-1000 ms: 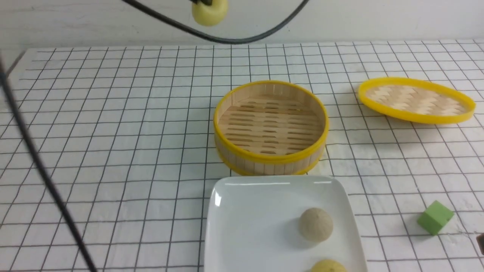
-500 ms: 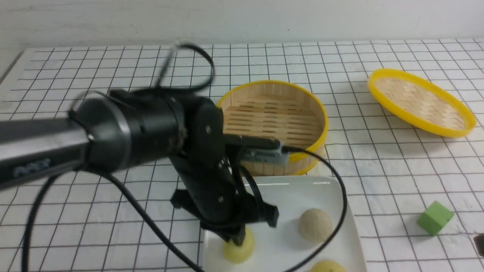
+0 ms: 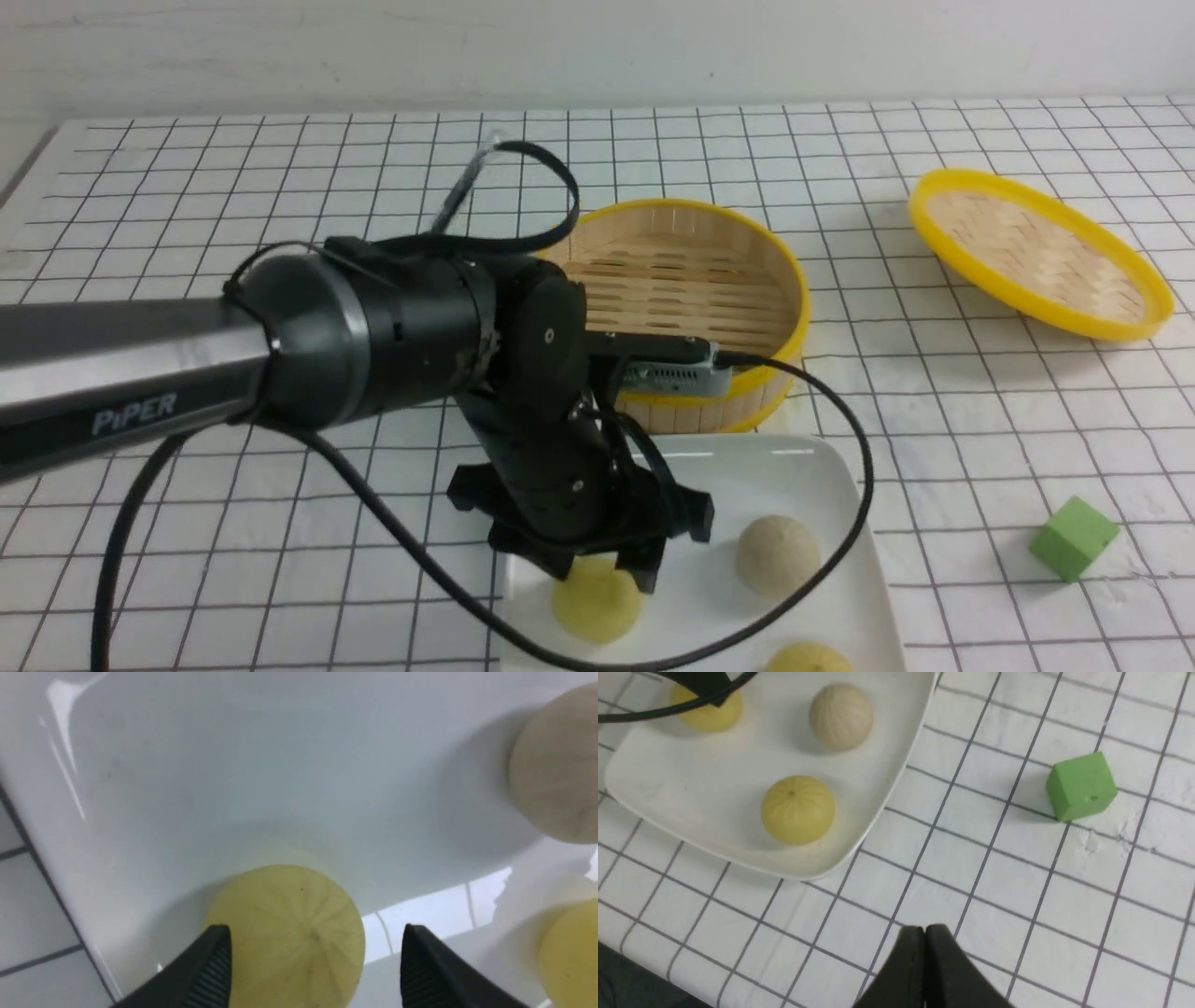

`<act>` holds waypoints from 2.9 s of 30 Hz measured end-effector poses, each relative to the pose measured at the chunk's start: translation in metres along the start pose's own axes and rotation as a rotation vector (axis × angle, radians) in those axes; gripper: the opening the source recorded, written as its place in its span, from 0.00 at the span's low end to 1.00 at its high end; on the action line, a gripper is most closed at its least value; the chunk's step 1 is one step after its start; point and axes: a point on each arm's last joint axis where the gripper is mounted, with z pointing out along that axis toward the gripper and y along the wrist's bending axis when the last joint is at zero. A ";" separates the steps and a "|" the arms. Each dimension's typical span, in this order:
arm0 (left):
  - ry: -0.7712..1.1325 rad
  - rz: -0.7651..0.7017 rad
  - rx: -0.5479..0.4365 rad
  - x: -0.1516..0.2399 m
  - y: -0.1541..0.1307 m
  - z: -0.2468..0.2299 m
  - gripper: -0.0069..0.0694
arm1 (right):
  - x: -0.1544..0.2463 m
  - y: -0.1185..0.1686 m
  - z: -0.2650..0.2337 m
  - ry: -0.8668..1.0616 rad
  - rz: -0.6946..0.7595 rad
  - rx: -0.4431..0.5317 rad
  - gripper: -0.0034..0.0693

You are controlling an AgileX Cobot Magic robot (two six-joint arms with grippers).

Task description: Put the steamed buns into the plate on the white-black tablecloth.

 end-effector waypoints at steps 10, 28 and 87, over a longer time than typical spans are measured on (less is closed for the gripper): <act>0.032 0.031 -0.022 0.002 0.000 -0.010 0.44 | 0.028 -0.010 0.023 -0.563 0.037 0.009 0.07; 0.030 0.102 -0.022 0.002 0.000 -0.010 0.09 | 0.031 -0.020 0.035 -0.660 -0.020 0.100 0.09; -0.830 -0.103 0.239 0.198 0.097 -0.121 0.12 | 0.099 -0.050 0.091 -0.355 -0.014 0.412 0.18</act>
